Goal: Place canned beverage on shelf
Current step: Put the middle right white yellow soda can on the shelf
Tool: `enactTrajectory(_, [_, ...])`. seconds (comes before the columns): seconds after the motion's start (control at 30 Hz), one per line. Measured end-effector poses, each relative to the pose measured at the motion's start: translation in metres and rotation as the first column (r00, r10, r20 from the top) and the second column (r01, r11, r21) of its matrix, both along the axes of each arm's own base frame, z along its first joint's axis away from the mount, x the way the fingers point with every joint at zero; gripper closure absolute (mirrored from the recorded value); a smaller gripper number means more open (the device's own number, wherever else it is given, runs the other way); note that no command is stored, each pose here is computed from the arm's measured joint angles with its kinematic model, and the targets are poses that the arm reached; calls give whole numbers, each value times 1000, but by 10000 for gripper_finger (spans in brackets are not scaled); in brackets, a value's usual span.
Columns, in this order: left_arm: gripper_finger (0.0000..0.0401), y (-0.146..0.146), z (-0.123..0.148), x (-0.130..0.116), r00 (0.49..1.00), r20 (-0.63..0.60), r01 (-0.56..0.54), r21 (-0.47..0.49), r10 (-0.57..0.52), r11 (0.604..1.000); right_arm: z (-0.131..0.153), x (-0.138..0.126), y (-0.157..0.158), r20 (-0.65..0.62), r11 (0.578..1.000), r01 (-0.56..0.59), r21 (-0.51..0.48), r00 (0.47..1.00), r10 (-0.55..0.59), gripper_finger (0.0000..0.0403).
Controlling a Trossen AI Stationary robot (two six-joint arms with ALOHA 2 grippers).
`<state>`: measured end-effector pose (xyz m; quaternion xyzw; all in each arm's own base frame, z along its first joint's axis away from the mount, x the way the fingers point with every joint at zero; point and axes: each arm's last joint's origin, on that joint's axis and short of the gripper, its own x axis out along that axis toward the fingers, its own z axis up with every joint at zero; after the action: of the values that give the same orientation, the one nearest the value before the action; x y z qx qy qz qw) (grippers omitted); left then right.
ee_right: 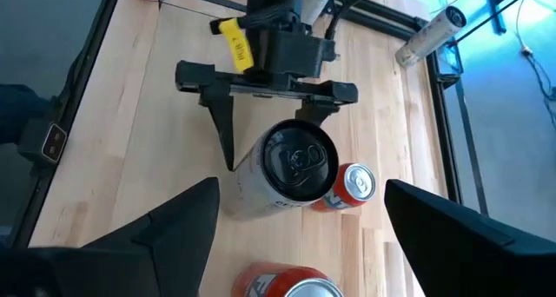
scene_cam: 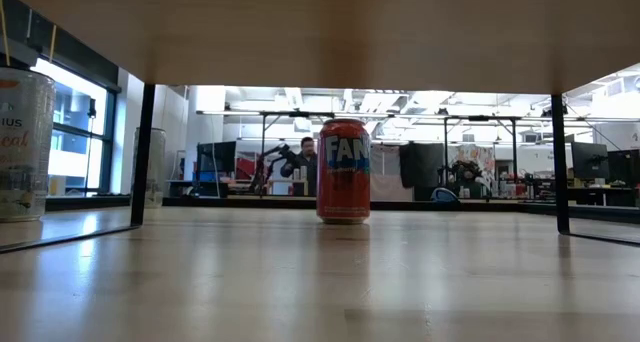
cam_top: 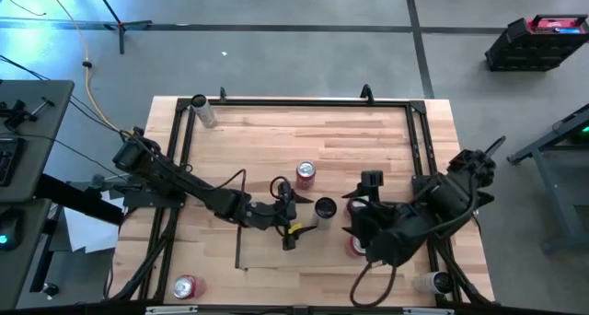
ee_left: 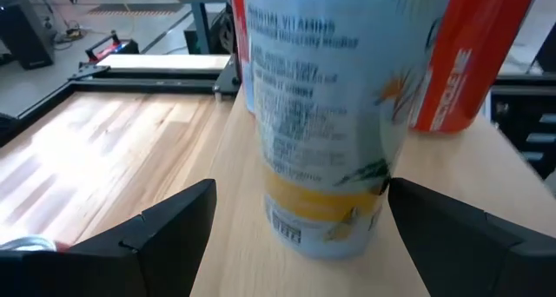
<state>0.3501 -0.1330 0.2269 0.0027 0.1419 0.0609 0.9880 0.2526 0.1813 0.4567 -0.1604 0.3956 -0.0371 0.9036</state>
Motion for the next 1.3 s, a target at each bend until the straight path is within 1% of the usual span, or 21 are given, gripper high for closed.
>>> enactTrajectory(0.27, [68, 2, 2, 5, 999, 52, -13, -13, 14, 1000, 0, -4, 5, 12, 1000, -7, -11, 1000, 7, 91])
enactTrajectory(0.47, [68, 9, 1, 7, 998, 52, -32, -5, 32, 999, 0, -4, 6, 13, 1000, 13, 24, 1000, -13, 91])
enactTrajectory(0.7, [68, 9, 2, 7, 998, 60, -31, 3, 31, 1000, 0, -10, 12, 15, 999, -6, 34, 1000, 6, 91])
enactTrajectory(0.87, [68, 10, 5, 9, 996, 88, -31, 5, 31, 999, 0, -13, 16, 15, 998, 2, 68, 1000, -3, 91])
enactTrajectory(1.03, [68, 13, 6, 10, 995, 90, -31, 4, 31, 999, 0, -13, 17, 4, 995, 8, 101, 1000, -8, 91])
enactTrajectory(1.3, [68, 14, 6, 10, 995, 92, -34, 20, 32, 999, -1, -13, 17, 4, 994, 15, 109, 1000, -16, 91])
